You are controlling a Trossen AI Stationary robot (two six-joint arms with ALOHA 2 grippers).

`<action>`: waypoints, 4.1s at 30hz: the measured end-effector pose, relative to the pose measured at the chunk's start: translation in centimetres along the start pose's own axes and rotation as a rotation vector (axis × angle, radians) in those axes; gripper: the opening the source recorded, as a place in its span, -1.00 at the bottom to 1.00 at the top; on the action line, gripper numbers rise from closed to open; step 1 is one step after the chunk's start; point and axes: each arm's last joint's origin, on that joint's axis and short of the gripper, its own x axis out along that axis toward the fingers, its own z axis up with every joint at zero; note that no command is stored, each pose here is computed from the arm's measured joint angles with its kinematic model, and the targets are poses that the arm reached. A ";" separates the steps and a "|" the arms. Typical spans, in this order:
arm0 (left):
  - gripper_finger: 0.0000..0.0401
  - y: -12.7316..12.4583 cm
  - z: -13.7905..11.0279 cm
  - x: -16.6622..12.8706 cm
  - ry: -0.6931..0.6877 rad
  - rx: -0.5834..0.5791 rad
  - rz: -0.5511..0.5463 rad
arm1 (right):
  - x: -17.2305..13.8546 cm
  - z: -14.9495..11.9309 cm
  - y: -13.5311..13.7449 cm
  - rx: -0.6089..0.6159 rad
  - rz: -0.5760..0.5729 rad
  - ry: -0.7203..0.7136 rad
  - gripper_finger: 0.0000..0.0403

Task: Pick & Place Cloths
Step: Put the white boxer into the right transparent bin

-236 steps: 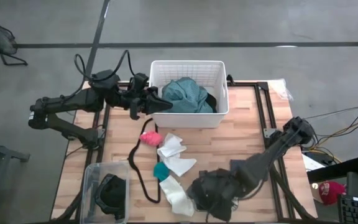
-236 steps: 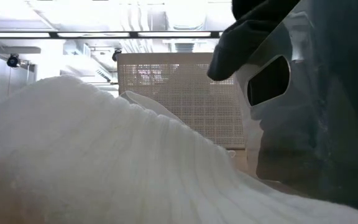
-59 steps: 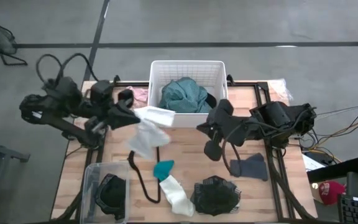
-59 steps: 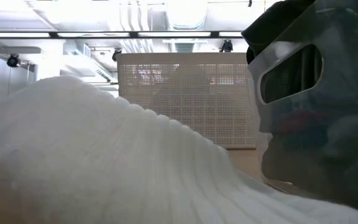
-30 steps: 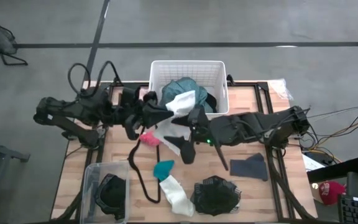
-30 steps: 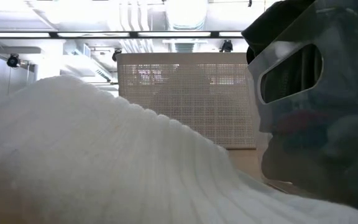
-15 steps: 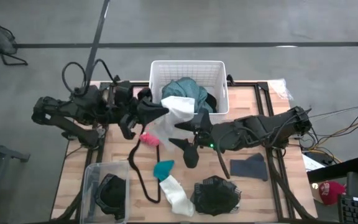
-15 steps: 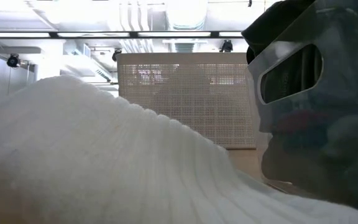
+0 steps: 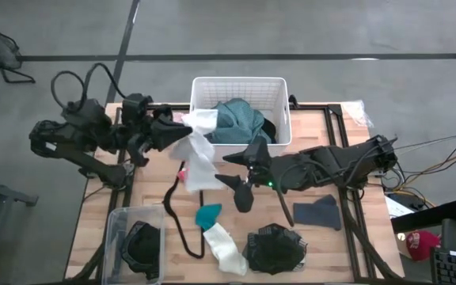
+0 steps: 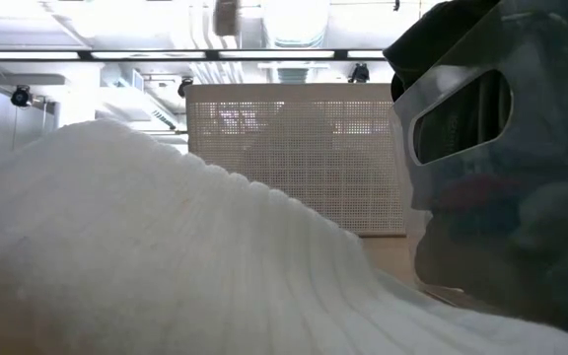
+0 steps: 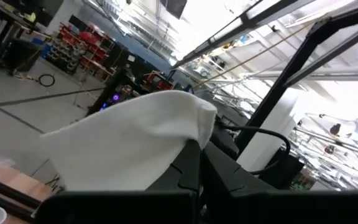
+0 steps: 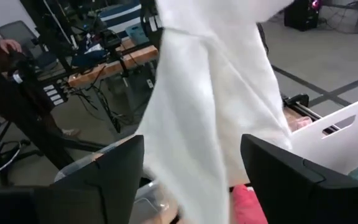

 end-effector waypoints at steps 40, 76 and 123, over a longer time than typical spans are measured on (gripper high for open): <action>-0.65 -0.1 -2.7 2.9 0.158 -0.039 -0.194 | -1.0 1.0 -1.3 0.057 0.104 0.120 -0.94; 0.08 1.1 -4.5 2.4 0.381 0.008 -0.107 | -5.6 -21.4 5.5 -0.002 -0.154 1.033 -0.94; 0.08 1.4 -5.1 2.2 0.447 -0.014 -0.074 | -3.5 -22.6 4.2 -0.007 -0.079 1.161 -0.11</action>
